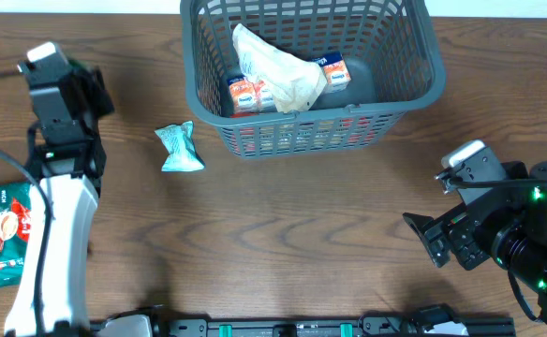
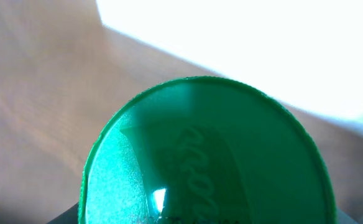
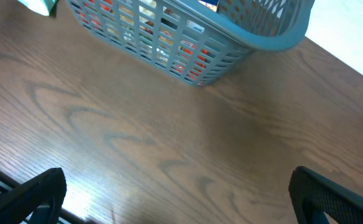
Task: Pack container
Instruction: 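Lift the green jar and place it into the basket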
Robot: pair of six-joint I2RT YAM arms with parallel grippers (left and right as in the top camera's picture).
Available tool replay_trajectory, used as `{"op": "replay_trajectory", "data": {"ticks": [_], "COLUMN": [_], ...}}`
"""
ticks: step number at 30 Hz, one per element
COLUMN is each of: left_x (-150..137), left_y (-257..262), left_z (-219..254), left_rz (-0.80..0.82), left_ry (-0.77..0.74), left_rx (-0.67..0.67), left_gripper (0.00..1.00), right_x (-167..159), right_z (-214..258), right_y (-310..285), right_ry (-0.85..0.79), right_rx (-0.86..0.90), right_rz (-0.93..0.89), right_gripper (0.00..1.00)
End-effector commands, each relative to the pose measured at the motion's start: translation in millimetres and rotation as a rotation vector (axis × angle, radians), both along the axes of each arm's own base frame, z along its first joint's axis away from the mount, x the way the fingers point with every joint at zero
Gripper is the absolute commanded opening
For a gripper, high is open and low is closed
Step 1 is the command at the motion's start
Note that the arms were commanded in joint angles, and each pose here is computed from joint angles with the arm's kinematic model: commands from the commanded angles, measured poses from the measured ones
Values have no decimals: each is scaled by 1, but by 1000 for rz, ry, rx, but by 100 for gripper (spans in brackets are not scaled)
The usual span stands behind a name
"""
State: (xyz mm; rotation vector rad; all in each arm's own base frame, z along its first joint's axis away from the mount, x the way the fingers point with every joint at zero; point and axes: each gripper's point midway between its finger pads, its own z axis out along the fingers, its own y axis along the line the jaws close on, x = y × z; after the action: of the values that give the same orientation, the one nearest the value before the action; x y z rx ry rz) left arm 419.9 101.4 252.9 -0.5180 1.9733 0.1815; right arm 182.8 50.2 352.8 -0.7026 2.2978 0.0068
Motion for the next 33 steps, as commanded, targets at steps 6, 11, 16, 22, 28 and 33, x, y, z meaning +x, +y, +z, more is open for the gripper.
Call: {"op": "replay_trajectory", "data": {"ticks": [6,11,16,22,28,33], "left_x": [3,-1,-9,-7,-5,-31], "left_y": [-89,-167,-230,-258,-261,-232], "left_z": [138,154,134,83,77,127], "left_rz": [-272,-477,-683,-766,-772,-669], "left_ry": [-263,-319,-271,-112,-99,-204], "left_rx": [184,210,169,156,156,191], "left_gripper": [26,26,26,26,95,99], "right_x": [0,0,0,0,0,0], "right_z": [0,0,0,0,0,0], "right_y": [-1,-1,-1,-1,-1,-1], "right_ry": [2,2,3,2,2,2], "right_rx": [4,4,4,4,4,4], "right_rz": [-11,-11,-11,-11,-11,-11], "right_gripper": [99,99,99,99,99,99]}}
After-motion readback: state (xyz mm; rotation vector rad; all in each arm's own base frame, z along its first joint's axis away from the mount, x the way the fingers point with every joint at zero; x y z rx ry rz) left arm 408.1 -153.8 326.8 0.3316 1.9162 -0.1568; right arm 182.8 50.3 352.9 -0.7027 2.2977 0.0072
